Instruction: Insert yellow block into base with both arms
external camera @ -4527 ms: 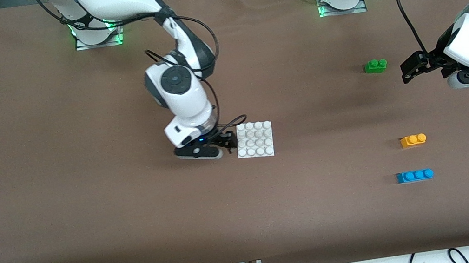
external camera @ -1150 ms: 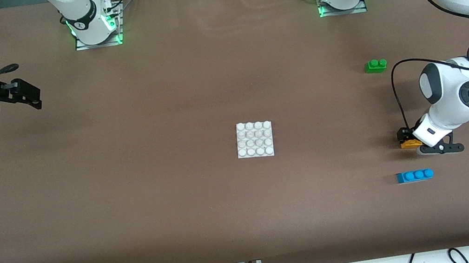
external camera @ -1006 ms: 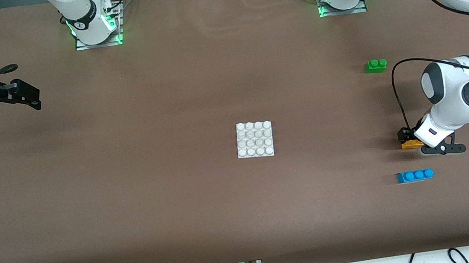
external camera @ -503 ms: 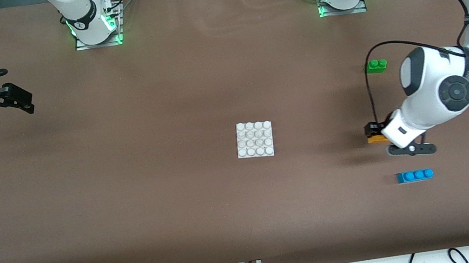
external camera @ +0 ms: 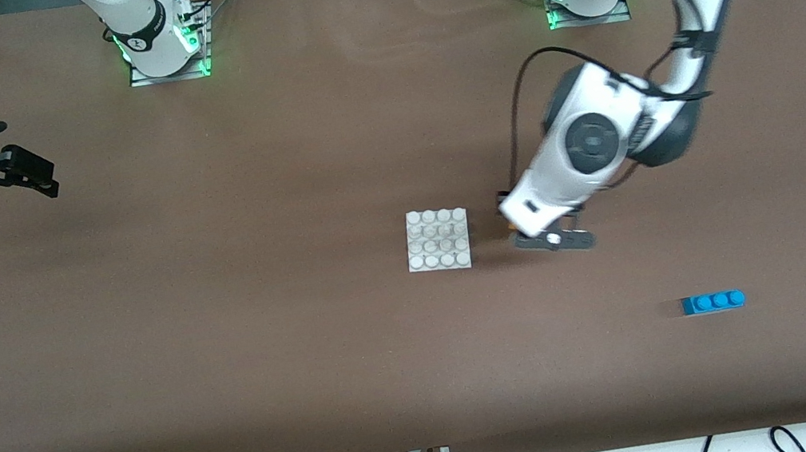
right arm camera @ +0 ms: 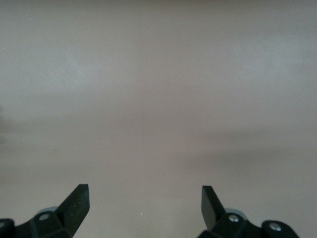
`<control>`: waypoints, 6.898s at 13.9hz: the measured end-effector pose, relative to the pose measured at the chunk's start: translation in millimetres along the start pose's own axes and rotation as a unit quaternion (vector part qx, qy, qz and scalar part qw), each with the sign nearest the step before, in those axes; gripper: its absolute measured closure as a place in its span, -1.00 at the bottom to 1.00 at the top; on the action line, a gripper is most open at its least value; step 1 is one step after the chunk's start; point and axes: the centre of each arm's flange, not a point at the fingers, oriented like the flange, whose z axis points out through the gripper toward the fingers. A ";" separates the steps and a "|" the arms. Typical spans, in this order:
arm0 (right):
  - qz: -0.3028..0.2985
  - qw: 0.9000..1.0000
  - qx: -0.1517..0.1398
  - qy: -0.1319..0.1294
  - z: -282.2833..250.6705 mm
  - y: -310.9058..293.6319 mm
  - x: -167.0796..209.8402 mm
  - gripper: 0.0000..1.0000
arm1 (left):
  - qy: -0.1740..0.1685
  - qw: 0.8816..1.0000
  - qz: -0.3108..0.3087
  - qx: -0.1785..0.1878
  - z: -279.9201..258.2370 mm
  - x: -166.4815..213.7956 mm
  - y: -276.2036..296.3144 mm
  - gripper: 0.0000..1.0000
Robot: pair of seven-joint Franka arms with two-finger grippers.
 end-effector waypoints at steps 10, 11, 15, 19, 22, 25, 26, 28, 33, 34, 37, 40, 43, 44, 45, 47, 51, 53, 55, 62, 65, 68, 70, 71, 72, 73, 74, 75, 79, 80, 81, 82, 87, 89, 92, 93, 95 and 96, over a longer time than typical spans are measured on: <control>-0.003 1.000 0.002 0.001 -0.9 -3.8 -0.5 -1.00 | -0.010 0.999 -0.019 -0.036 80.8 3.6 93.7 -0.37; -0.003 1.000 0.002 0.001 -0.9 -3.8 -0.5 -1.00 | -0.011 0.999 -0.018 -0.036 84.2 -0.4 102.0 -0.37; -0.003 1.000 0.002 0.001 -0.9 -3.9 -0.5 -1.00 | -0.013 0.999 -0.018 -0.032 90.6 -1.8 105.6 -0.37; -0.003 1.000 0.002 0.001 -0.9 -3.9 -0.5 -1.00 | -0.010 0.999 -0.034 -0.027 93.0 4.2 96.0 -0.37; -0.003 1.000 0.002 0.001 -0.9 -3.9 -0.5 -1.00 | -0.002 0.999 -0.043 -0.034 96.8 4.8 100.1 -0.37; -0.003 1.000 0.002 0.001 -0.9 -3.9 -0.5 -1.00 | -0.003 0.998 -0.056 -0.032 102.8 2.8 104.5 -0.37; -0.003 1.000 0.002 0.001 -0.9 -3.9 -0.5 -1.00 | -0.002 0.998 -0.060 -0.029 103.6 3.0 104.1 -0.37; -0.003 1.000 0.002 0.001 -0.9 -3.9 -0.5 -1.00 | 0.007 0.998 -0.068 -0.014 106.5 1.8 106.2 -0.37; -0.003 1.000 0.002 0.001 -0.9 -3.9 -0.5 -1.00 | 0.015 0.997 -0.074 0.000 111.3 -5.6 119.2 -0.37; -0.003 1.000 0.002 0.001 -0.9 -3.9 -0.5 -1.00 | 0.017 0.997 -0.072 0.002 111.5 -5.6 119.4 -0.37; -0.002 1.000 0.002 0.001 -0.9 -3.9 -0.5 -1.00 | 0.021 0.998 -0.064 0.009 112.4 -6.3 120.5 -0.37; -0.002 1.000 0.002 0.001 -0.9 -3.9 -0.5 -1.00 | 0.021 0.998 -0.066 0.009 112.7 -6.4 120.7 -0.43; -0.002 1.000 0.002 0.001 -0.9 -3.8 -0.5 -1.00 | 0.023 0.997 -0.070 0.008 111.4 -5.4 120.6 -0.97; -0.002 1.000 0.002 0.001 -0.9 -3.7 -0.4 -1.00 | 0.024 0.997 -0.070 0.007 110.1 -4.7 120.8 -1.00; -0.002 1.000 0.002 0.001 -0.9 -3.6 -0.4 -1.00 | 0.025 0.997 -0.071 0.007 107.8 -3.7 121.0 -1.00; -0.002 1.000 0.002 0.001 -0.9 -3.6 -0.4 -1.00 | 0.022 0.997 -0.072 0.011 101.8 -2.9 120.9 -1.00; -0.002 1.000 0.002 0.001 -1.0 -3.6 -0.4 -1.00 | 0.011 0.996 -0.089 0.021 55.1 0.6 107.3 -1.00; -0.002 1.000 0.003 0.001 -1.0 -3.7 -0.4 -1.00 | 0.009 0.995 -0.100 0.017 14.5 1.2 94.3 -1.00; -0.002 1.000 0.003 0.006 -1.9 -4.0 0.5 -1.00 | 0.008 0.995 -0.104 0.002 -29.7 8.8 61.0 -1.00; -0.002 1.000 0.005 0.009 -2.6 -4.9 1.3 -1.00 | 0.021 0.996 -0.090 0.001 -119.6 35.4 -106.4 -1.00; -0.002 1.000 0.006 0.010 -2.8 -5.4 1.3 -1.00 | 0.018 0.997 -0.068 0.007 -146.9 31.9 -171.3 -1.00; -0.003 1.000 0.006 0.010 -2.9 -5.9 1.3 -1.00 | 0.001 0.998 -0.065 0.016 -182.2 11.0 -212.7 -1.00; -0.003 1.000 0.006 0.010 -3.0 -6.4 1.2 -1.00 | 0.007 0.998 -0.054 0.022 -213.4 -6.0 -232.5 -1.00; -0.003 1.000 0.006 0.011 -3.1 -6.6 1.2 -1.00 | 0.016 0.998 -0.051 0.027 -229.9 -13.9 -243.4 -1.00; -0.003 1.000 0.006 0.011 -3.1 -6.8 1.2 -1.00 | 0.026 0.998 -0.052 0.033 -244.9 -22.4 -254.0 -1.00; -0.003 1.000 0.006 0.011 -3.1 -6.9 1.2 -1.00 | 0.032 0.997 -0.052 0.037 -256.1 -31.2 -263.9 -1.00; -0.003 1.000 0.006 0.011 -3.2 -6.9 1.2 -1.00 | 0.037 0.997 -0.054 0.039 -263.7 -39.8 -273.6 -1.00; -0.003 1.000 0.007 0.011 -3.2 -6.9 1.2 -1.00 | 0.040 0.997 -0.059 0.042 -267.8 -46.5 -283.6 -1.00; -0.003 1.000 0.007 0.011 -3.2 -6.9 1.2 -1.00 | 0.051 0.995 -0.078 0.031 -269.4 -66.4 -301.0 -1.00; -0.003 1.000 0.007 0.011 -3.2 -6.9 1.2 -1.00 | 0.051 0.995 -0.077 0.030 -271.1 -73.2 -298.7 -1.00; -0.003 1.000 0.007 0.011 -3.2 -7.0 1.2 -1.00 | 0.051 0.995 -0.077 0.028 -273.1 -80.5 -296.7 -1.00; -0.003 1.000 0.007 0.011 -3.2 -7.0 1.2 -1.00 | 0.053 0.995 -0.078 0.026 -275.7 -87.1 -296.5 -1.00; -0.003 1.000 0.013 0.012 -3.6 -8.4 1.4 -1.00 | 0.043 0.995 -0.087 0.024 -277.4 -101.8 -305.0 -1.00; -0.003 1.000 0.015 0.012 -3.7 -8.7 1.5 -1.00 | 0.042 0.995 -0.085 0.024 -276.3 -101.5 -303.2 -1.00; -0.003 1.000 0.015 0.012 -3.8 -8.7 1.5 -1.00 | 0.042 0.995 -0.085 0.024 -275.8 -101.5 -302.6 -1.00; -0.003 1.000 0.015 0.012 -3.8 -8.7 1.5 -1.00 | 0.042 0.995 -0.084 0.024 -275.8 -101.4 -302.1 -1.00; -0.003 1.000 0.015 0.012 -3.8 -8.8 1.5 -1.00 | 0.042 0.995 -0.083 0.024 -275.7 -101.2 -300.8 -1.00; -0.003 1.000 0.016 0.012 -3.8 -8.8 1.5 -1.00 | 0.042 0.995 -0.083 0.024 -275.7 -101.2 -300.5 -1.00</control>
